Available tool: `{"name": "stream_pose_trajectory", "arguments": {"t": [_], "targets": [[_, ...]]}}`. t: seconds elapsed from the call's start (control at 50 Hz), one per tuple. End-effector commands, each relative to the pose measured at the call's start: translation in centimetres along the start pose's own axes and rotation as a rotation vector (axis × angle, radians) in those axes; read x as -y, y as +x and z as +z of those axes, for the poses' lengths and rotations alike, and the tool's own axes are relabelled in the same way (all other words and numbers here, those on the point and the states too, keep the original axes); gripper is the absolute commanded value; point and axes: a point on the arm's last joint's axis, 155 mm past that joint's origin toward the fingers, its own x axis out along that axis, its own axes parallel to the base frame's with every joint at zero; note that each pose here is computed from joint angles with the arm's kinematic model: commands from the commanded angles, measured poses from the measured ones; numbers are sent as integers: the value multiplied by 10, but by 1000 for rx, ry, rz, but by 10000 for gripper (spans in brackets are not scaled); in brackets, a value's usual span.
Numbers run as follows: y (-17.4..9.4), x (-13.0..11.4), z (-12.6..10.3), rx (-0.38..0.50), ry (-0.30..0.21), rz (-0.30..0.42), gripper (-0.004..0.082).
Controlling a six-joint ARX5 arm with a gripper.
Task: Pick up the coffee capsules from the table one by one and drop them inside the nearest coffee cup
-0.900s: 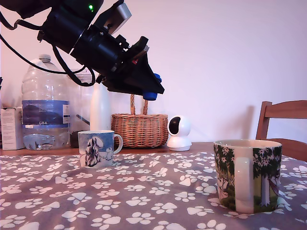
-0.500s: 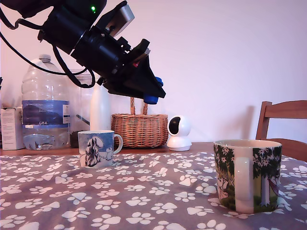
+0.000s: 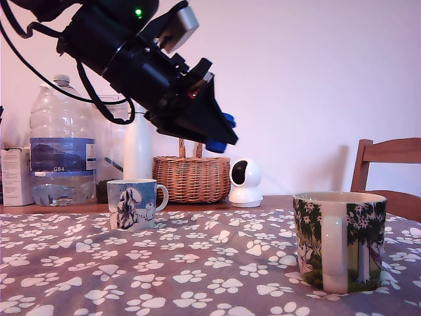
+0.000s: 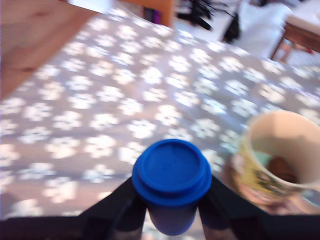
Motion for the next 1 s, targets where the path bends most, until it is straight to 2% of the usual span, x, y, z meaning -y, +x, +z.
{"name": "stream_pose_trajectory", "arguments": {"t": [0.0, 0.7, 0.98], "targets": [[4, 9, -9, -18, 17, -22, 201], [19, 96, -23, -97, 104, -186, 201], [22, 113, -25, -110, 134, -195, 201]]}}
